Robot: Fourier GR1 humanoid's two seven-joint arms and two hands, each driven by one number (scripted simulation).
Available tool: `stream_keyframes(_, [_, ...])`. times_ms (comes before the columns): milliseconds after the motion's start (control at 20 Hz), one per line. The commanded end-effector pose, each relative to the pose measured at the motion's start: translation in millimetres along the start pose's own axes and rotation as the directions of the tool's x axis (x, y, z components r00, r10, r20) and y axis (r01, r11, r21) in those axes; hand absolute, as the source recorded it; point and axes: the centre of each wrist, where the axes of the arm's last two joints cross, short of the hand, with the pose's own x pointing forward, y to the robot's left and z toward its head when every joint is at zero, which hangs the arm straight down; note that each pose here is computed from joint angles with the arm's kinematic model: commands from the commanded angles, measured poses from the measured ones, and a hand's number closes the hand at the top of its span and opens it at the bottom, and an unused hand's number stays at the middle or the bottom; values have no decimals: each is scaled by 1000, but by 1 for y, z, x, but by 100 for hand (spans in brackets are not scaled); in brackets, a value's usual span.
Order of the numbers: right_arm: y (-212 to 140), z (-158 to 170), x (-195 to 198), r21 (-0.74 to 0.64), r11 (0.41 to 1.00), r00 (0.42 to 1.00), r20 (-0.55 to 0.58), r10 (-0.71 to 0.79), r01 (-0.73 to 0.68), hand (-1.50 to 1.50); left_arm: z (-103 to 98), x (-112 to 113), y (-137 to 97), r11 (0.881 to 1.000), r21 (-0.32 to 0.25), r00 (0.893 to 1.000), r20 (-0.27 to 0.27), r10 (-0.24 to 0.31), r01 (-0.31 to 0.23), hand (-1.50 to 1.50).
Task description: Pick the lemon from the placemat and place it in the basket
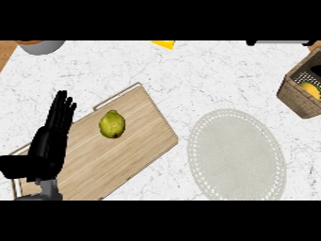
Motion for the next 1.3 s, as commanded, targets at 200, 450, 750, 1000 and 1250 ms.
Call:
stream_keyframes(200, [-36,-11,16,-224,971,995,71,-63,78,-150,-7,0,-18,1000,-6,1000,-6,8,-8,0])
stream_keyframes(450, [-61,-1,13,-278,960,999,1,-42,41,-150,5,-6,-5,1000,10,1000,2,-15,15,0])
stream_keyframes(750, [-122,5,-1,-386,908,981,-36,-189,161,-150,11,-3,2,1000,-2,1000,6,-3,3,0])
stream_keyframes(1000, [-166,28,-38,-351,914,977,22,-211,205,-150,-3,-3,13,999,26,999,-5,-32,32,0])
stream_keyframes(1250, [-206,49,-53,-284,905,948,74,-308,317,-150,-1,9,5,1000,19,1000,0,-2,2,0])
